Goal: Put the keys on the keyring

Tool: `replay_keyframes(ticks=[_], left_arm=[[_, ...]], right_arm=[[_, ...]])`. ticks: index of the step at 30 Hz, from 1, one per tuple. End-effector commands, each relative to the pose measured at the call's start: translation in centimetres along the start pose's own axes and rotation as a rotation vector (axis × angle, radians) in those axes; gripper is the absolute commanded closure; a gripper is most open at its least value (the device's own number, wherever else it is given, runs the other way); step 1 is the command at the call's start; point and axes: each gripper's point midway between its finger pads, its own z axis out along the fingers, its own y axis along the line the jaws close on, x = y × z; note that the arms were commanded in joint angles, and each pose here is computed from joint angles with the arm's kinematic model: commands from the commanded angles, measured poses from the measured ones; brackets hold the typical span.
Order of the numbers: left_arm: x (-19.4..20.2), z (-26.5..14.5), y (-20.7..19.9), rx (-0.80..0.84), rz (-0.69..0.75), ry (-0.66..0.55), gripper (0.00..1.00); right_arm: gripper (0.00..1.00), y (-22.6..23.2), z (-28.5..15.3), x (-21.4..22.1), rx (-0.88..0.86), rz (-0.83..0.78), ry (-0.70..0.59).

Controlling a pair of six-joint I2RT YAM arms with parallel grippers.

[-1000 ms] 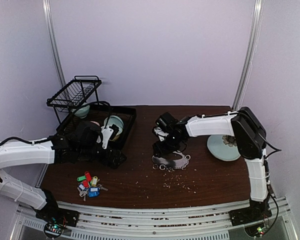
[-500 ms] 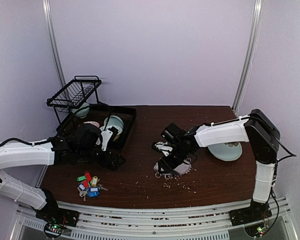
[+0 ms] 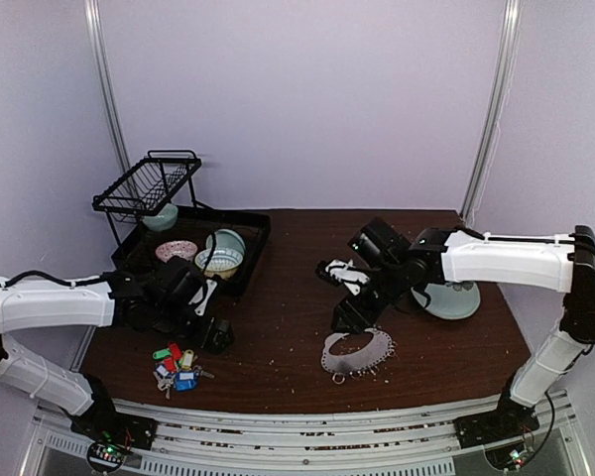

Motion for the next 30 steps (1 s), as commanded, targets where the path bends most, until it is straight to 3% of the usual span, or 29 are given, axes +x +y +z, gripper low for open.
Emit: replay_keyframes(ticks=[1,6,11,17,22,30], left_arm=[[2.0,-2.1,2.5,-0.103,-0.162,0.092,0.07],[3.1,-2.3,6.9,-0.100,-0.392,0.072,0.13],[3.2,-2.4,9.5,-0.190,-0.484,0.024,0.13],[5.3,-0.7,11.1,-0.222,-0.562,0.048,0.39],[6.8,0.0,11.1,-0.208,-0.613,0.040,0.39],[5.7,0.5,10.7,-0.169,-0.581,0.002,0.40]], right_arm=[[0.35,-0.5,-1.3,-1.8,0.020,-0.028,-0.106],[0.35,-1.6,-0.6,-0.5,0.018,-0.023,-0.108],[0.35,-2.0,-0.2,-0.4,0.005,0.012,-0.106],[0.35,-2.3,-0.2,-0.2,0.021,0.022,-0.084],[0.35,-2.4,-0.3,-0.2,0.027,0.020,-0.082],[0.35,-2.7,-0.2,-0.1,0.042,0.018,-0.069]])
